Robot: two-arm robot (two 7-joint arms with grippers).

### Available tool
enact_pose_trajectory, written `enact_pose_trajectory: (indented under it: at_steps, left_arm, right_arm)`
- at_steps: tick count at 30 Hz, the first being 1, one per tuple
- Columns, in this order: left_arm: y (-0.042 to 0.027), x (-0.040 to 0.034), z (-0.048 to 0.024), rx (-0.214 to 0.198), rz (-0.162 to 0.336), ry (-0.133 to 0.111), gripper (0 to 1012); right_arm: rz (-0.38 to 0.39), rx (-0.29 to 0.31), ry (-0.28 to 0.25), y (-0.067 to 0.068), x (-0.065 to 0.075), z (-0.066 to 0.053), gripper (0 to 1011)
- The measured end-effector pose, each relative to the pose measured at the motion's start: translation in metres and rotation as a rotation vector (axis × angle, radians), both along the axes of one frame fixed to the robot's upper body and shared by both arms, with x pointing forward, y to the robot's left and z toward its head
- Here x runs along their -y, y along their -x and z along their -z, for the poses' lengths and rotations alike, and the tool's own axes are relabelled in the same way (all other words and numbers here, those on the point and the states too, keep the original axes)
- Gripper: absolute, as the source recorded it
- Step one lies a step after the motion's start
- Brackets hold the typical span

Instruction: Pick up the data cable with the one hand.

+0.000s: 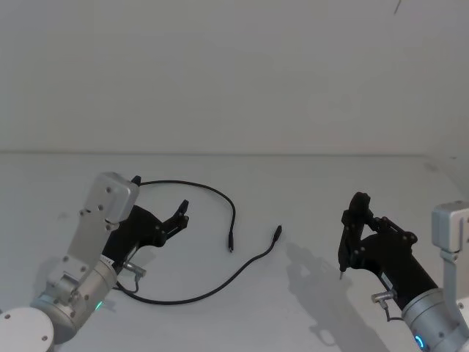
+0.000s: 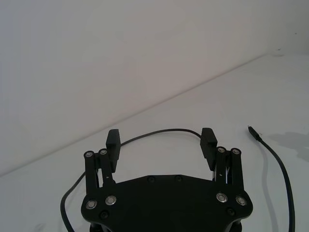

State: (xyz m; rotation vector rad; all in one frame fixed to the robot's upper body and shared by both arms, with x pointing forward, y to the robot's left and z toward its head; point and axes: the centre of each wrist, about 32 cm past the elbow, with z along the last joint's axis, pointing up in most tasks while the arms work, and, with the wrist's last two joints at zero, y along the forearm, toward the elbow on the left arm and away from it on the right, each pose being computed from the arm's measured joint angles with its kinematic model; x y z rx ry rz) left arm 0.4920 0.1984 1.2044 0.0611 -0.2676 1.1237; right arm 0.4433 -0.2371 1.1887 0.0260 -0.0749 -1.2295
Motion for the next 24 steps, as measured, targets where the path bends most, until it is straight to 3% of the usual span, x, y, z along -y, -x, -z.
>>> enact_pose_trajectory:
  at_steps: [24]
  left_arm:
    - [-0.0001, -0.0002, -0.0001, -0.001, 0.004, -0.002, 1001]
  right_arm:
    - [0.0, 0.0, 0.0, 0.0, 0.0, 0.0, 279]
